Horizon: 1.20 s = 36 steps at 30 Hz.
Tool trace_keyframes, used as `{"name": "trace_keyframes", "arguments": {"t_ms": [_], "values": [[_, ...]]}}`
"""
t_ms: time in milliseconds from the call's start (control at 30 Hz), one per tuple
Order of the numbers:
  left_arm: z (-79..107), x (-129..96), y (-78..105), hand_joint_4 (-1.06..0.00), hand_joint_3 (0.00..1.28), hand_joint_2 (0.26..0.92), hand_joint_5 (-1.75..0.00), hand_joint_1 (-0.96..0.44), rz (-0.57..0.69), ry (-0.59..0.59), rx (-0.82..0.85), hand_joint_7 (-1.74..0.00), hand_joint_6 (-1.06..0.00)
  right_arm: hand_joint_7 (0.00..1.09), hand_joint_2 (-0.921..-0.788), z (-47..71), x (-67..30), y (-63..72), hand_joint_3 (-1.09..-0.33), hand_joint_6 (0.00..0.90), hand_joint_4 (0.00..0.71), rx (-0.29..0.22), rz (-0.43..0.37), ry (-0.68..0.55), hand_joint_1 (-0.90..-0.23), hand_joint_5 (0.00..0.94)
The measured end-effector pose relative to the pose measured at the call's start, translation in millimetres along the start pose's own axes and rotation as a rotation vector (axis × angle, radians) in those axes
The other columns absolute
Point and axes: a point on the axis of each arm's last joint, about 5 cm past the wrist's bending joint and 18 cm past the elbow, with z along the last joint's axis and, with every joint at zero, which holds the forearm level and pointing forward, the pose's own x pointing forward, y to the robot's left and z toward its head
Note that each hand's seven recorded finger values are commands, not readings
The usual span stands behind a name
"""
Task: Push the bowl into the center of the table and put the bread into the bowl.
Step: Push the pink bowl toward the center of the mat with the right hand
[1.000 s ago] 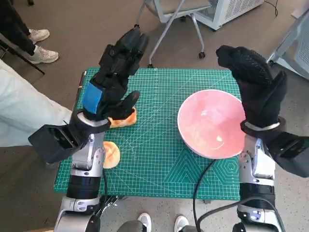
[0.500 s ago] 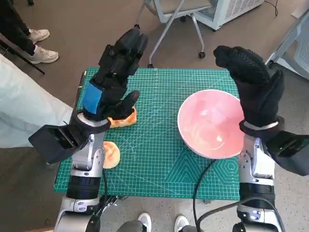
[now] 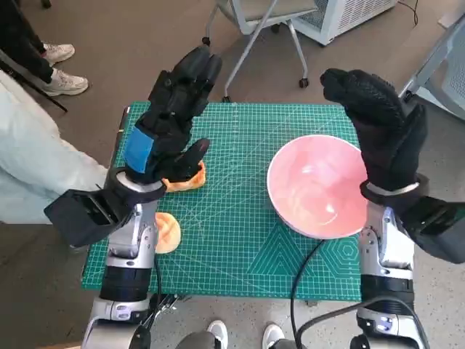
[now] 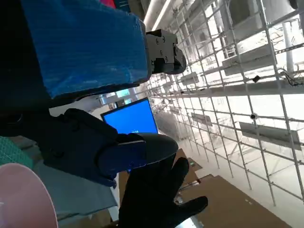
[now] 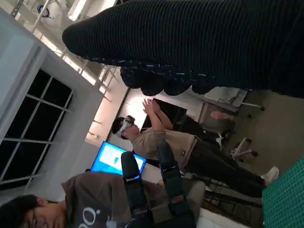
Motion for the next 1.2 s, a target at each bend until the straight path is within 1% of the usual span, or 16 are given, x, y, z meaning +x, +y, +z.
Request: {"name": "trace_keyframes", "arguments": {"t_ms": [333, 367, 433, 533, 567, 767, 933, 1100, 1200], "values": [[0.0, -0.4, -0.1, -0.07, 0.54, 0.921, 0.0, -0.57, 0.001, -0.004, 0.002, -0.41, 0.0, 0.59, -0.921, 0.7, -0.8, -2.1, -0.725, 0.024, 0.185, -0.002, 0.001, -0.002, -0.653, 0.007], [0.1, -0.4, -0.2, -0.07, 0.54, 0.921, 0.0, -0.57, 0.001, -0.006, 0.003, -0.41, 0.0, 0.57, -0.921, 0.7, -1.4, -3.2, -0.718, 0.037, 0.189, -0.004, 0.001, -0.001, -0.655, 0.006], [0.1, -0.3, -0.3, -0.07, 0.54, 0.921, 0.0, -0.57, 0.001, -0.008, 0.003, -0.41, 0.0, 0.54, -0.921, 0.1, -3.9, -7.1, -0.71, 0.057, 0.194, -0.01, -0.001, 0.004, -0.659, 0.006], [0.1, -0.4, -0.5, -0.07, 0.54, 0.921, 0.0, -0.57, 0.001, -0.009, 0.003, -0.41, 0.0, 0.45, -0.921, -2.6, -11.8, -18.6, -0.69, 0.11, 0.203, -0.02, -0.025, 0.022, -0.667, 0.003], [0.1, -0.5, -0.4, -0.07, 0.54, 0.921, 0.0, -0.57, 0.001, -0.009, 0.003, -0.41, 0.0, 0.44, -0.921, -3.8, -14.4, -22.7, -0.687, 0.116, 0.203, -0.022, -0.035, 0.031, -0.669, 0.003], [0.0, -1.8, 0.0, -0.07, 0.55, 0.921, 0.0, -0.57, 0.009, -0.009, 0.006, -0.41, 0.0, 0.35, -0.921, -10.5, -32.7, -49.4, -0.685, 0.148, 0.195, -0.078, -0.138, 0.101, -0.677, 0.001], [-0.6, -3.0, -0.2, -0.07, 0.55, 0.921, 0.0, -0.58, 0.014, -0.005, 0.005, -0.41, 0.0, 0.32, -0.921, -15.1, -47.9, -66.3, -0.698, 0.149, 0.185, -0.131, -0.273, 0.171, -0.673, 0.0], [-1.0, -4.1, -0.2, -0.07, 0.55, 0.921, 0.0, -0.58, 0.019, -0.001, 0.004, -0.41, 0.0, 0.29, -0.921, -20.7, -63.7, -77.2, -0.713, 0.144, 0.166, -0.145, -0.412, 0.267, -0.667, 0.0], [-1.1, -4.4, -0.1, -0.07, 0.55, 0.921, 0.0, -0.58, 0.022, 0.0, 0.005, -0.41, 0.0, 0.28, -0.921, -24.4, -71.7, -80.6, -0.717, 0.144, 0.155, -0.136, -0.49, 0.319, -0.66, 0.0]]}}
